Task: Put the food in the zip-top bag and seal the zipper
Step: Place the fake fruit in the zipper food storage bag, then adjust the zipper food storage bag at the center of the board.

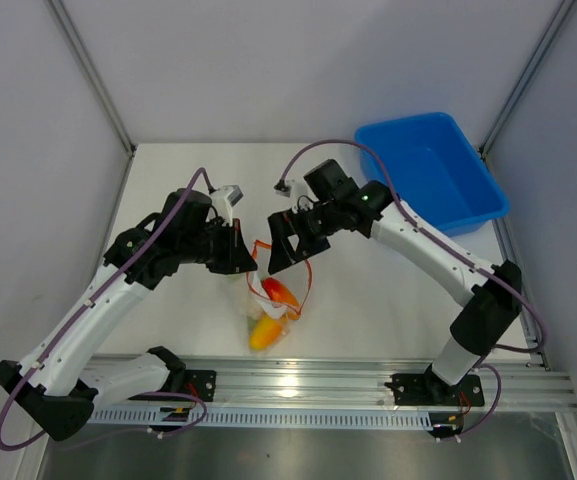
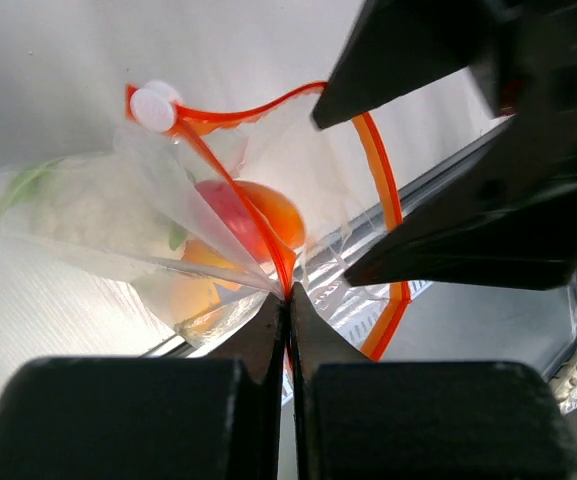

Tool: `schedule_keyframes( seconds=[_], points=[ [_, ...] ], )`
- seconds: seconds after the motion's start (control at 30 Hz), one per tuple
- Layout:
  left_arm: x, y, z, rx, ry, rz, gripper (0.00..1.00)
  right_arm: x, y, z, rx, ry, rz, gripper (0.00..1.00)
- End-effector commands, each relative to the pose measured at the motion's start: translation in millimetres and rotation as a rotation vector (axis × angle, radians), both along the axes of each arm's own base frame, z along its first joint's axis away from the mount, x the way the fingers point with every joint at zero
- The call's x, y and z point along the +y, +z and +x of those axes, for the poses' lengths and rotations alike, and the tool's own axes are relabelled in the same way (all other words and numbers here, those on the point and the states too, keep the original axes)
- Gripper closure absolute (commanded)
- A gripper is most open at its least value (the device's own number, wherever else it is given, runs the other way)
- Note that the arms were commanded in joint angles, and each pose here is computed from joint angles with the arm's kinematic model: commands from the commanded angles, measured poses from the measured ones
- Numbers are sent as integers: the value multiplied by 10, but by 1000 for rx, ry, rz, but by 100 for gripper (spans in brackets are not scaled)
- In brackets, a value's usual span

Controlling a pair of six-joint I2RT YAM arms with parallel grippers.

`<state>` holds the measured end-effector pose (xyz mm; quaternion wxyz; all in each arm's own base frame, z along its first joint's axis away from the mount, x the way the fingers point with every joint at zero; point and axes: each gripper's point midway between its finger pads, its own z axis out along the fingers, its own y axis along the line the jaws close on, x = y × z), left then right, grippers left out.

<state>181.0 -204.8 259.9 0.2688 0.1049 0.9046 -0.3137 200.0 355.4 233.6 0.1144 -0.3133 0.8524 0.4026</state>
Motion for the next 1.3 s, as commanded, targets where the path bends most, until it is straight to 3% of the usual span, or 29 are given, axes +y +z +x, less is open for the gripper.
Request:
schedule_keyframes(
  seconds=[0.0, 0.13, 0.33, 0.63, 0.93, 1.27],
  points=[
    [-58, 229, -8, -69, -32, -53, 99, -196, 552, 135, -196, -129, 29, 1],
    [-69, 220, -18, -63, -39, -56, 99, -432, 676, 233, -264, -224, 21, 1],
    [-104, 216, -35, -48, -51, -72, 99, -654, 361, 354, -153, -266, -50, 3],
    [-149, 198, -105, -11, -78, -91, 99, -547, 32, 326, -59, -128, -20, 34],
    [-171, 172, -162, 10, -93, -88, 100, -371, -94, 116, 95, 1, 90, 50],
    [-243, 137, -175, 23, -108, -79, 99, -347, -127, 13, 146, 21, 129, 70]
  ],
)
